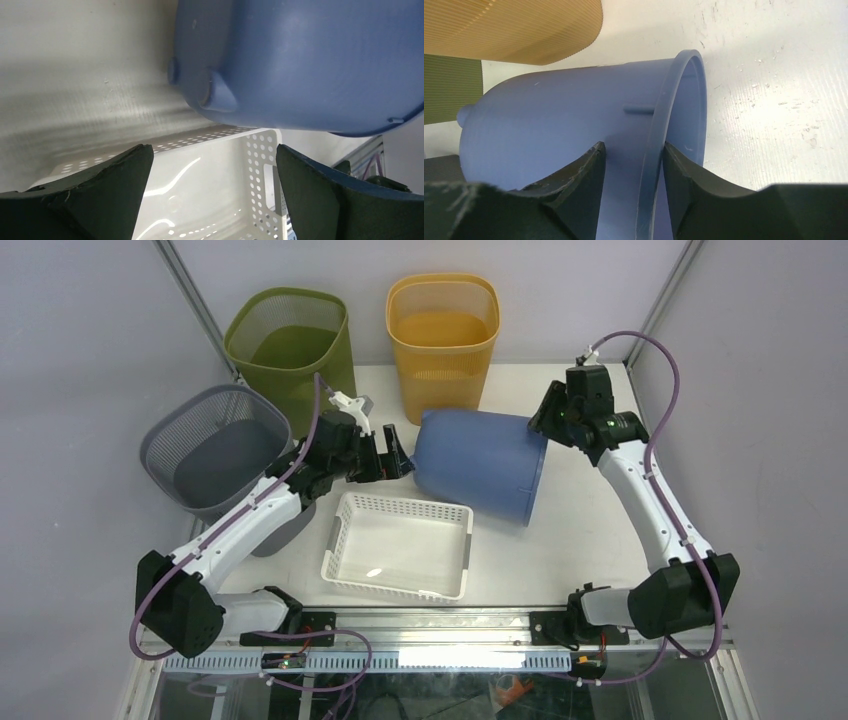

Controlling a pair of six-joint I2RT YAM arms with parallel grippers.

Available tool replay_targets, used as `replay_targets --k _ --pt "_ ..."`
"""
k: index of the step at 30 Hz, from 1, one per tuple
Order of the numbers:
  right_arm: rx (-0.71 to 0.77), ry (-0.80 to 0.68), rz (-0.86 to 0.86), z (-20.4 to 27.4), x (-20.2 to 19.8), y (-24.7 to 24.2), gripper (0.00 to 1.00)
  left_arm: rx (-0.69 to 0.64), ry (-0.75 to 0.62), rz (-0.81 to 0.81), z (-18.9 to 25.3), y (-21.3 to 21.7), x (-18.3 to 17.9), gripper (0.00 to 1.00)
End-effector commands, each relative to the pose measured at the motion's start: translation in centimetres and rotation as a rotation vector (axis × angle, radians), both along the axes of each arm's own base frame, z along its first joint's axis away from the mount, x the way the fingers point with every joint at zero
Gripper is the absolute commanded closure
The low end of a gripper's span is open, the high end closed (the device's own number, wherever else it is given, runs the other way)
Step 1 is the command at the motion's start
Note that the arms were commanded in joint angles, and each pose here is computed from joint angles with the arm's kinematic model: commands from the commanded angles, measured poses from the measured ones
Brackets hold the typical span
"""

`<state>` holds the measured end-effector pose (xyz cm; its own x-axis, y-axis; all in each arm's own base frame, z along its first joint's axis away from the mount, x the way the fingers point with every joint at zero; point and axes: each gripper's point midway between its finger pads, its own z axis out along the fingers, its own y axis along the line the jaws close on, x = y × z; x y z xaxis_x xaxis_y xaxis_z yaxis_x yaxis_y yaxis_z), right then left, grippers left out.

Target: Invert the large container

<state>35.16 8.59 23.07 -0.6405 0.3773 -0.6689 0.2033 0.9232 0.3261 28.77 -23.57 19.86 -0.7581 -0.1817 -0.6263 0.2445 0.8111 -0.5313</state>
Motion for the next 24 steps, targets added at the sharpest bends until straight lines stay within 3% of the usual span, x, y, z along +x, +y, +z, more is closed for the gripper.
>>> replay_targets --k 1,6,13,20,24 --pt "-0.138 0.172 0.01 -3.1 -2.9 -1.9 0.53 -0.053 -0.14 0.077 3.7 0.8 1.3 0.01" --pt "-0.163 0.171 0.005 -2.2 -3.1 -2.3 0.53 -0.055 -0.09 0.047 3.7 0.1 1.4 0.01" --pt "-0.184 0.179 0.009 -0.8 -4.7 -2.4 0.53 -0.162 -0.013 -0.009 2.6 -0.8 2.1 0.01" --pt "-0.112 0.151 0.029 0.3 -6.8 -1.4 0.52 -0.215 0.038 -0.091 1.2 -2.0 2.0 0.01" --pt "-0.074 0.13 0.04 1.6 -7.2 -0.8 0.4 -0.255 0.072 -0.141 0.2 -2.9 1.4 0.01"
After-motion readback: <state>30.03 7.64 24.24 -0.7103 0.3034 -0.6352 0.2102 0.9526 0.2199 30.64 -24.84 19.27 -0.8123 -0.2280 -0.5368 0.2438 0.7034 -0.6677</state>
